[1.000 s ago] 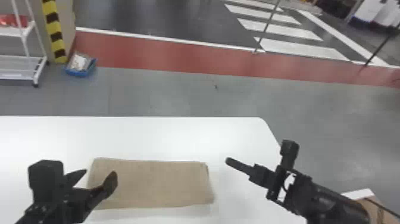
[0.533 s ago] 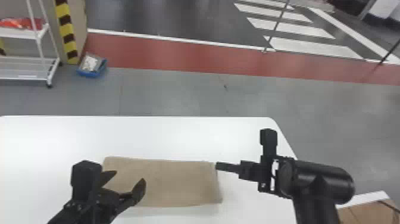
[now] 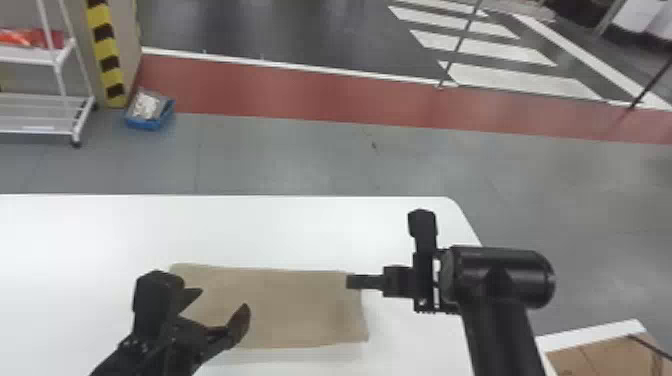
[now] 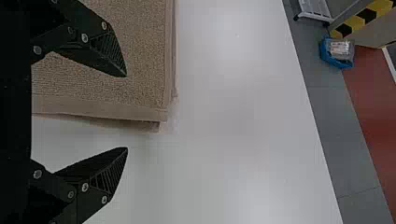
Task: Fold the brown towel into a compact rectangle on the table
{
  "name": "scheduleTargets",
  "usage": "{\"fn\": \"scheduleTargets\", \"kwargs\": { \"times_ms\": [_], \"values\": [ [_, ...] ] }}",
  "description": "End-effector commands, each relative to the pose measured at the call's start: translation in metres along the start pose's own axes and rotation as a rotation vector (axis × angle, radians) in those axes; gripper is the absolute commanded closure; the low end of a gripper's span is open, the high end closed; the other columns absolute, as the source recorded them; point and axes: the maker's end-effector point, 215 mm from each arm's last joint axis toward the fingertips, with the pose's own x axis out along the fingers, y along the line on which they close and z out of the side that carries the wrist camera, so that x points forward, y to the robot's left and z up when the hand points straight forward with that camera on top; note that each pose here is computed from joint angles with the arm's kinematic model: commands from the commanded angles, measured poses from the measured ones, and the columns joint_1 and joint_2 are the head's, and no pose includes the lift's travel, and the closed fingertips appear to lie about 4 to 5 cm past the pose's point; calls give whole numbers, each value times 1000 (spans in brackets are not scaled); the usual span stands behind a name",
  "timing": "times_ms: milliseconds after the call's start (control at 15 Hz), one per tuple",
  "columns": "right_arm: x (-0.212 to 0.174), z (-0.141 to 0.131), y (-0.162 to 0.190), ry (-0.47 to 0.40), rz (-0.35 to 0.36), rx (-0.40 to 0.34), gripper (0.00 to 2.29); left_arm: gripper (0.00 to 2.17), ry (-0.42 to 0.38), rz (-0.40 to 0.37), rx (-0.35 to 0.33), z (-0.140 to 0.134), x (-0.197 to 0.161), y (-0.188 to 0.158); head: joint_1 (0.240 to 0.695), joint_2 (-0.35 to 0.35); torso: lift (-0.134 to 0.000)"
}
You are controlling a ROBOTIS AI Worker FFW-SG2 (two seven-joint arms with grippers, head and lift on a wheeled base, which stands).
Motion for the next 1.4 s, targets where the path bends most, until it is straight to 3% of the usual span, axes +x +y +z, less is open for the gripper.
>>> {"fn": "scheduleTargets", "kwargs": {
  "times_ms": [0,267,733,1000,1333],
  "values": [
    [11,-7,8,31,4,-3,383,215,3,-1,1,-1,1,1,695,-290,0],
    [22,-20,23,62,19,-14,383,215,2,-2,2,1,3,2,695,-265,0],
    [28,-20,12,75,-20,-9,383,215,-17,-10,2,6,3,2,695,-257,0],
    [25,-36,4,120,-35,12,383,215,-18,-9,2,8,5,3,695,-266,0],
    [8,-13,3,27,-10,31,373,215,-9,-5,4,5,10,6,695,-279,0]
  ]
}}
